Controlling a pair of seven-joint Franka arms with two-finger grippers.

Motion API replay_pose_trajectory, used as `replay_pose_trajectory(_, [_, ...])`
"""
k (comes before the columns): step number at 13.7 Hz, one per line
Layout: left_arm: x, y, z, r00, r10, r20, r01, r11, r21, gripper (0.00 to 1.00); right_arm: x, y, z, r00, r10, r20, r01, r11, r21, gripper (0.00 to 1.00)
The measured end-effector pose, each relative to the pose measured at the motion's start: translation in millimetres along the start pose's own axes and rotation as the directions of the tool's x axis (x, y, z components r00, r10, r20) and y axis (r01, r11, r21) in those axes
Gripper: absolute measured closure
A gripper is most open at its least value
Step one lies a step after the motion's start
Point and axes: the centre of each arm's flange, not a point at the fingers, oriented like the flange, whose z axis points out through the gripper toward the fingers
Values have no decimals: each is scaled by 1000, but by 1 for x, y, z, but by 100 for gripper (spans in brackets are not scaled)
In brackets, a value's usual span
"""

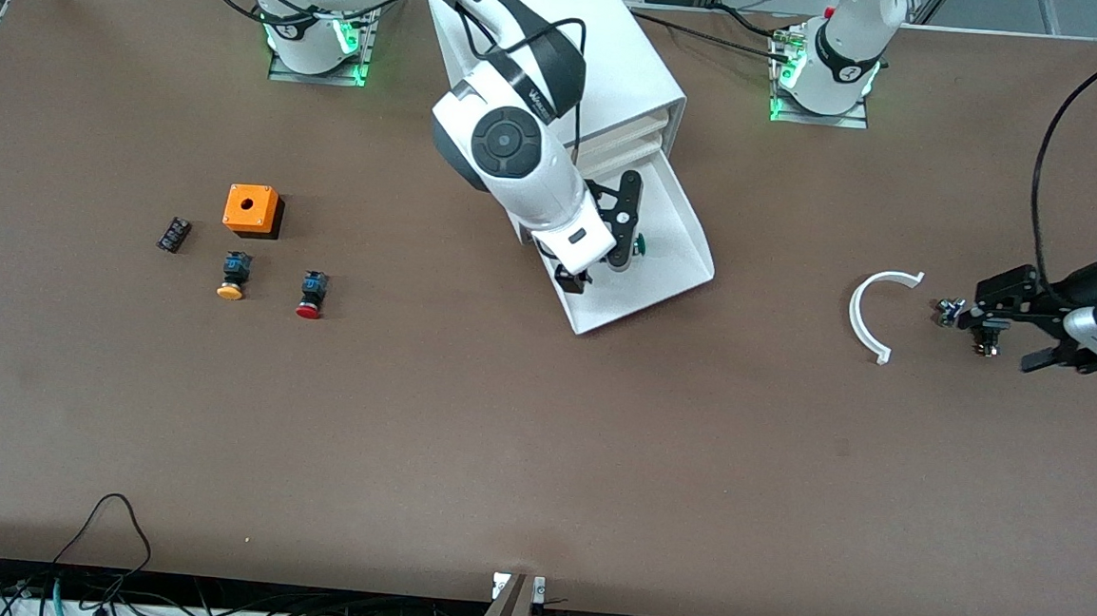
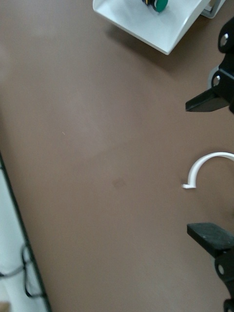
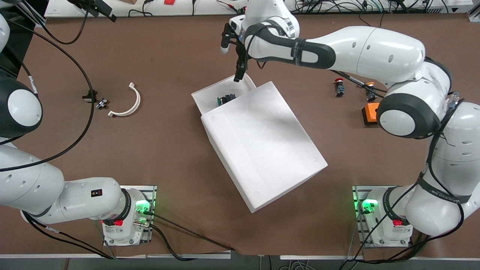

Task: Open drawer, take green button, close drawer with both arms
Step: 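Lower the right gripper into the drawer while the left gripper withdraws, then close the right gripper on the green push button in the drawer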

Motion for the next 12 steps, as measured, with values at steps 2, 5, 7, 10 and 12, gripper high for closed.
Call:
replay_pose_trajectory(2, [3, 26, -22, 986, -142, 90, 134, 987, 91, 0, 8, -8, 17, 1000, -25, 18, 25, 1000, 3, 0])
replay_pose_trajectory(5, [4, 69, -43, 939, -326, 114, 303, 936, 179, 0, 11, -12, 36, 997, -60, 49, 60, 998, -4, 0])
replay_pose_trajectory(7, [-1, 69, -50, 925, -363, 108, 340, 922, 186, 0, 14, -18, 53, 992, -91, 82, 92, 996, -11, 0])
replay_pose_trajectory(10, [-6, 62, -51, 910, -399, 114, 374, 908, 191, 0, 21, -27, 70, 985, -129, 111, 132, 991, -22, 0])
replay_pose_trajectory(12, [-6, 60, -52, 901, -420, 110, 395, 898, 193, 0, 23, -31, 75, 981, -148, 125, 152, 988, -28, 0])
